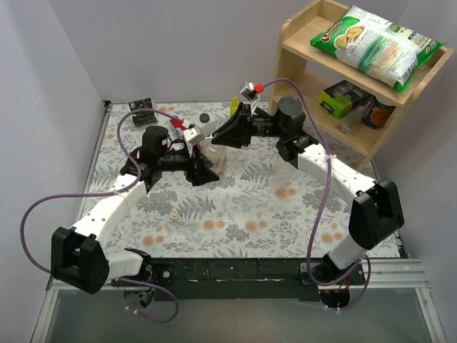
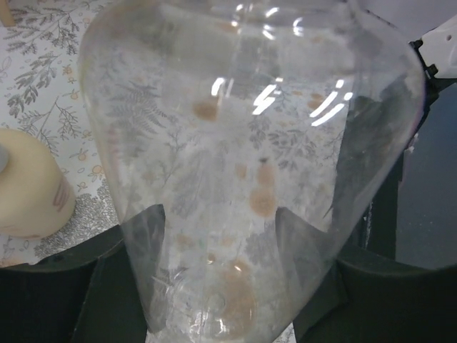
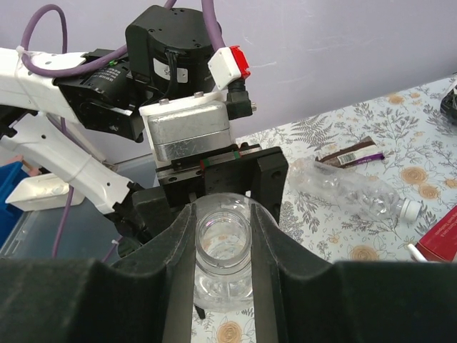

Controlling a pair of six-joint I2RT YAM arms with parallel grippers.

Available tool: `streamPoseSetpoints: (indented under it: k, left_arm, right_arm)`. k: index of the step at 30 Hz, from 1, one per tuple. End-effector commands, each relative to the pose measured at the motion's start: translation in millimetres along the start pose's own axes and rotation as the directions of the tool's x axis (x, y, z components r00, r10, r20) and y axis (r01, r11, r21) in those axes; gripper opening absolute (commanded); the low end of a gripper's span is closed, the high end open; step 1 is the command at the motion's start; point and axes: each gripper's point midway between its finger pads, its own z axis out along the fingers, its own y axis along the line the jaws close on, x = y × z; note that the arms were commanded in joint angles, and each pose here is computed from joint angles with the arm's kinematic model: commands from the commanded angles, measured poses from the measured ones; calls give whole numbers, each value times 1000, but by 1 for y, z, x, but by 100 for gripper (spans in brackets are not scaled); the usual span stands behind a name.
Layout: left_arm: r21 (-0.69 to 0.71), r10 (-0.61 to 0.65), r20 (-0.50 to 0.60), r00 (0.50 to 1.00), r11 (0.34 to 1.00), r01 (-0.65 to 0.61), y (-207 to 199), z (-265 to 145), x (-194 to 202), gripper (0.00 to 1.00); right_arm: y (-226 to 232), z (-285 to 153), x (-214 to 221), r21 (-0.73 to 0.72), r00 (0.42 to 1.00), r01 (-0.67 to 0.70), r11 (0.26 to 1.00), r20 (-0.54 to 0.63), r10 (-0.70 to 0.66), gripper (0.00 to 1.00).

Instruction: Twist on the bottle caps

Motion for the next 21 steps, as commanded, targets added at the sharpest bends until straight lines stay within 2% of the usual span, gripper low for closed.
streamPoseSetpoints:
  k: [1,2,4,5,6,7,9,10,12,14,15,18,20,21]
  left_arm:
    - [25,54,26,998,998,-55,-8,-3,-14,48]
    - [16,59,25,998,998,-59,-7,-3,-13,46]
    - [-21,52,19,998,998,-51,-3,-6,-10,45]
    - [-39,57,26,998,998,-56,-5,-11,-13,44]
    - [-70,53,31,998,996,-51,1,-17,-14,43]
    - [-105,36,24,999,994,-33,5,-22,-11,39]
    - [-195,20,60,998,981,-8,19,-46,-17,32]
    - [-238,0,73,997,971,17,26,-55,-17,15]
    - [-351,-25,136,990,934,72,41,-85,-26,0]
    - [-447,-30,186,982,888,112,54,-108,-33,0]
    - [-517,-23,226,974,845,140,64,-132,-37,0]
    - [-648,-37,291,956,728,226,82,-173,-35,0]
    - [-700,-28,321,947,667,256,82,-192,-36,0]
    - [-719,-25,332,943,640,271,83,-202,-35,0]
  right_arm:
    - [10,3,-22,-30,996,88,996,35,-87,10]
    - [12,3,-23,-35,995,94,995,32,-93,28]
    - [19,1,-28,-56,992,124,991,29,-122,44]
    - [18,-2,-29,-54,990,143,988,22,-142,67]
    - [19,-8,-38,-48,986,167,985,33,-165,80]
    - [20,-13,-41,-50,984,175,983,33,-174,85]
    - [17,-23,-47,-31,981,190,981,38,-188,86]
    - [17,-25,-46,-34,980,196,980,31,-195,86]
    - [10,-25,-33,-38,970,244,969,-10,-244,86]
    - [4,-18,-14,-33,958,277,960,-63,-279,87]
    - [-9,-17,12,-38,942,305,951,-134,-308,87]
    - [-26,3,55,-92,880,390,916,-255,-400,77]
    - [-26,9,80,-139,846,380,915,-348,-404,72]
    - [-23,22,109,-206,818,366,907,-393,-419,70]
